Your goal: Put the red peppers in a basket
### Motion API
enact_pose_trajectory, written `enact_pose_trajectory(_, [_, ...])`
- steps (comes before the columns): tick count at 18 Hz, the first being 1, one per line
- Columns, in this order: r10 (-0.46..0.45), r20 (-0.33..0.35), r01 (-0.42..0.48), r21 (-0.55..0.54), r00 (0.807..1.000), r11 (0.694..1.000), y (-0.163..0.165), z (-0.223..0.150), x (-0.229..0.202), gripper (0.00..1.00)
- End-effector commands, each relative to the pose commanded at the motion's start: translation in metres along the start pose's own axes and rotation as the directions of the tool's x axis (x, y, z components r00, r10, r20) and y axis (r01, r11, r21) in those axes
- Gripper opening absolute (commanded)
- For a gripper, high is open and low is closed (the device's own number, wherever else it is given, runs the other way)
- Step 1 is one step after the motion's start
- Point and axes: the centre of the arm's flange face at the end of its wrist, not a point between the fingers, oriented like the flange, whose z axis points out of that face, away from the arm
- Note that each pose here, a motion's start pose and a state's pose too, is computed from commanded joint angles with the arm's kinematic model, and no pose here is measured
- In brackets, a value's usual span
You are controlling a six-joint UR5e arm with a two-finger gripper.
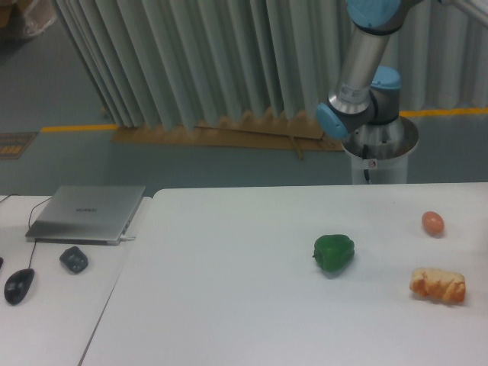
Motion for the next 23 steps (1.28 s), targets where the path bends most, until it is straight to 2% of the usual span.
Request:
enact_pose_trajectory(3, [-0.025,-0.036,0.027,0.055,0.999,0.998,-0.023,-0.006,0.0,1.0])
enact_pose_trajectory(6, [-0.063,-0.059,0.065,0.049,0.996,0.997,-0.052,-0.004,-0.01,1.0])
enact_pose_trajectory(9, [-0.037,-0.063,0.04,0.046,0.997,0.998,-0.068,-0.005,-0.015,1.0])
enact_pose_trajectory(23, [-0.032,-0.057,0.035,0.041,0.998,0.999,-0.072,-0.006,-0.017,1.0])
